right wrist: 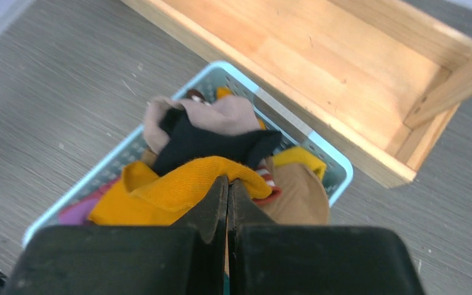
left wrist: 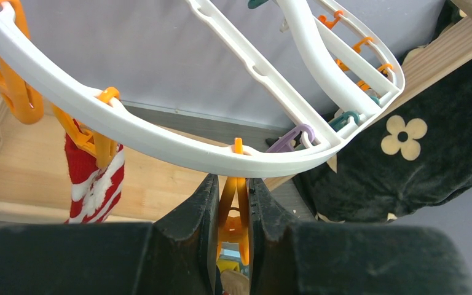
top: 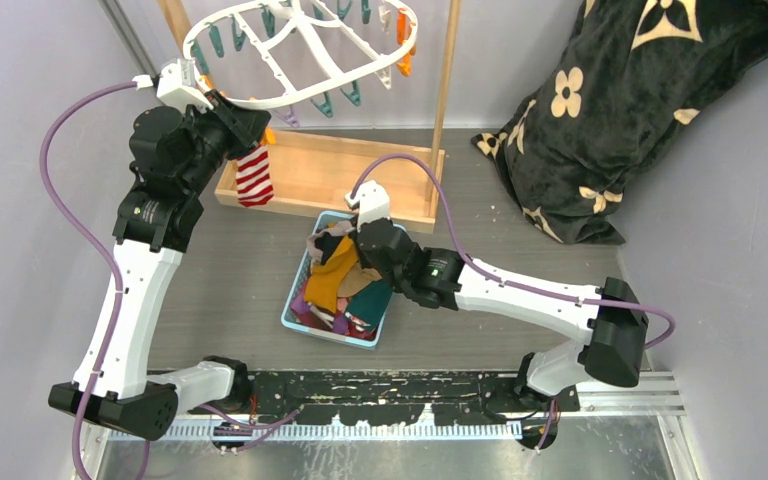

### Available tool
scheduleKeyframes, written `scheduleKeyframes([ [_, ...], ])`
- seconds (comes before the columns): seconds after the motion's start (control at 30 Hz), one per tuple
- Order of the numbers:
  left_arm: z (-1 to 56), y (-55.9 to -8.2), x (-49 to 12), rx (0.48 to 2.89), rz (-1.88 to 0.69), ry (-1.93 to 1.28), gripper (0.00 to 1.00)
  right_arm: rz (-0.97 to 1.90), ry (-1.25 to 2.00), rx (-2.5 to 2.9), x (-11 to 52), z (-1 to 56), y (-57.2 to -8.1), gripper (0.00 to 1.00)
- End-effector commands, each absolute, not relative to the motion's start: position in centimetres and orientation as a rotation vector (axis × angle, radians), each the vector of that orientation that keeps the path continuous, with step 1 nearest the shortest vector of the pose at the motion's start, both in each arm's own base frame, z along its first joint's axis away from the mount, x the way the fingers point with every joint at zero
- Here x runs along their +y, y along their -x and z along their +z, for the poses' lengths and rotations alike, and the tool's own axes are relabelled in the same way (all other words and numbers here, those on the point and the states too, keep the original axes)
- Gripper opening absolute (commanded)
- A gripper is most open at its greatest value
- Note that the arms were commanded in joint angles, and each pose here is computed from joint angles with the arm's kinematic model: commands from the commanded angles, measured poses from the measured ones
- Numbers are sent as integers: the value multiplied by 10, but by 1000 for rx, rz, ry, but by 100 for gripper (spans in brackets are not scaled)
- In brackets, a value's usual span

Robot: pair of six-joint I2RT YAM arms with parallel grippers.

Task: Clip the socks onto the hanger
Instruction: Adjust the sock in the bin.

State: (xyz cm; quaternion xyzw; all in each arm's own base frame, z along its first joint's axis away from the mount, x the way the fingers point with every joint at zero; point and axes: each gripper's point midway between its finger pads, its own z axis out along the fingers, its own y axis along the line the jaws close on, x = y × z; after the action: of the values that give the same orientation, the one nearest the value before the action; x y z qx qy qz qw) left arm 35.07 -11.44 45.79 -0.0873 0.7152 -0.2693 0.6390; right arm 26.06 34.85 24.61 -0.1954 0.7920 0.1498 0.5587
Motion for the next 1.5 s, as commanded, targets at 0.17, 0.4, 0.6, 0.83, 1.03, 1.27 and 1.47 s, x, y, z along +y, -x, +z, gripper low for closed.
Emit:
scheduleKeyframes([
  [0.17, 481, -339, -114, 1562, -632, 172, 9, 298, 375, 1936, 311, 230, -281, 1],
  [0.4, 483, -339, -113, 1555, -625, 167, 9, 354, 500, 1977, 324, 227, -280, 43],
  [0.6, 480, -339, -114, 1562, -626, 166, 9, 401, 674, 1872, 326, 244, -267, 63],
  [0.83, 482, -339, -114, 1559, -629, 163, 9, 364, 1314, 1536, 348, 239, -203, 75],
  [1.03, 482, -340, -114, 1561, -625, 165, 9, 210, 1666, 1459, 358, 191, -191, 78],
  [1.27, 481, -341, -114, 1564, -626, 165, 9, 133, 1746, 1385, 382, 171, -202, 76],
  [1.47, 482, -341, -114, 1563, -625, 165, 9, 53, 1819, 1234, 405, 151, -195, 75],
])
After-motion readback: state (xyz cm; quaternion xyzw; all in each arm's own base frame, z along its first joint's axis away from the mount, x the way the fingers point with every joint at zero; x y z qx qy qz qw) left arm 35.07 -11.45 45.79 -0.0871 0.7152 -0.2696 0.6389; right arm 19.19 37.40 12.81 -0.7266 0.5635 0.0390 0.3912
